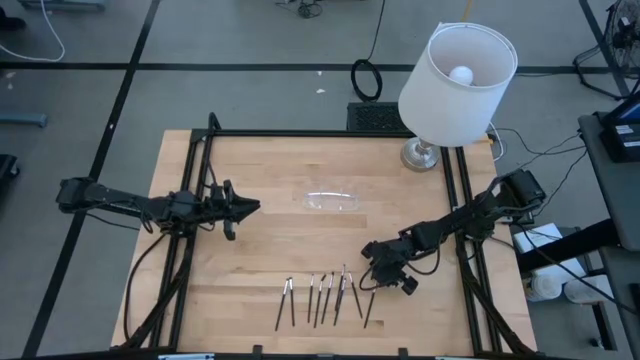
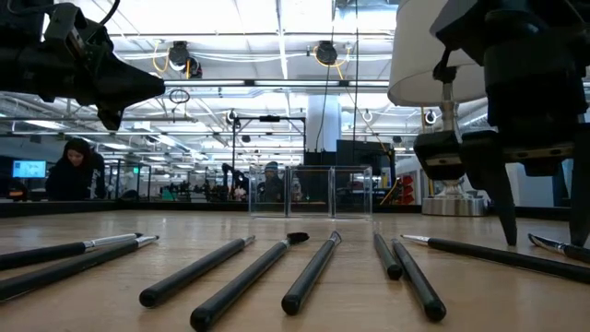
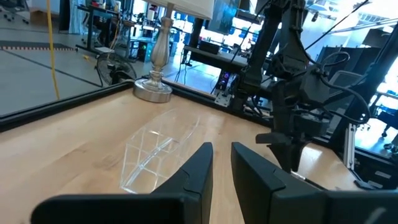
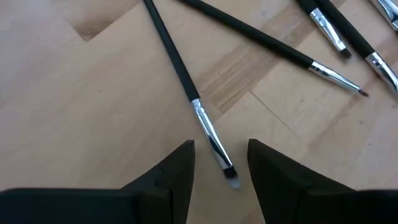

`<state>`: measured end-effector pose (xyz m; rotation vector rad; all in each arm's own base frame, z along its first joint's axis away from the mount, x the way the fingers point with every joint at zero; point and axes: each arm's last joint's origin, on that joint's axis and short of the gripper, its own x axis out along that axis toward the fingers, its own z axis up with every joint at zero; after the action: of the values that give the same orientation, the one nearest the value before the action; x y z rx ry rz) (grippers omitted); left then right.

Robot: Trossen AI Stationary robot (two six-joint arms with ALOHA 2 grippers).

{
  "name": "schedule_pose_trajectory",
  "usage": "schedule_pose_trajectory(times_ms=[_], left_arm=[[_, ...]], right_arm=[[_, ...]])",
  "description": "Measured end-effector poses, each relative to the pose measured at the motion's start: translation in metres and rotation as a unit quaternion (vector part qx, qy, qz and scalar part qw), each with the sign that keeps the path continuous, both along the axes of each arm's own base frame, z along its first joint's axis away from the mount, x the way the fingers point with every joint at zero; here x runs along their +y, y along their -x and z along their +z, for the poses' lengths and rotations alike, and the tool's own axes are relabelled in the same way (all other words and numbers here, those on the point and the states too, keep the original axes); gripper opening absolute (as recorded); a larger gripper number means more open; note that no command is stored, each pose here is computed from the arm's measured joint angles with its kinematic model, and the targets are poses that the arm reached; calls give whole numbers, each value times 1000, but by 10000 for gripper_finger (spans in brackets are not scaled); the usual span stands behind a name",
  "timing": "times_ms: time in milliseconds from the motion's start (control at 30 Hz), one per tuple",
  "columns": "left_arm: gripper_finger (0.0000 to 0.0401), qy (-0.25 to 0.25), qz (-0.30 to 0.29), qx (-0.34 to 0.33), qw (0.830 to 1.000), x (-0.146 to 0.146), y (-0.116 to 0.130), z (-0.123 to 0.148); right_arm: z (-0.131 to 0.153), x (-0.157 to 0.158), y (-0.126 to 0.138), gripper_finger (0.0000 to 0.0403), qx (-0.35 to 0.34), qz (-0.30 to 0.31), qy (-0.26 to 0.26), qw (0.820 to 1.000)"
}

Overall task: Put items in baskets/containers
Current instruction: Put the black eyeshadow brush into the transparent organizer

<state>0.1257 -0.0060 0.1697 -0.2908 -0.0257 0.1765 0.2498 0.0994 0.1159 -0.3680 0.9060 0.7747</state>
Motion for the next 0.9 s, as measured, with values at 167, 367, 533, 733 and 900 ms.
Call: schedule_pose_trajectory(times_ms=[167,367,533,733,900], left_arm=[[65,-2,0,1,1000,0,0,0],[65,-2,0,1,1000,0,0,0],[65,-2,0,1,1000,0,0,0],[65,-2,0,1,1000,0,0,0],[65,-2,0,1,1000,0,0,0]], right_arm=[[-1,0,1,139,10,-8,0,1000],[-5,-3,5,139,37,-35,23,998],[-6,-5,6,139,51,-39,27,998],[-8,-7,10,128,72,-40,36,996],[-9,-7,12,94,90,-61,32,994]])
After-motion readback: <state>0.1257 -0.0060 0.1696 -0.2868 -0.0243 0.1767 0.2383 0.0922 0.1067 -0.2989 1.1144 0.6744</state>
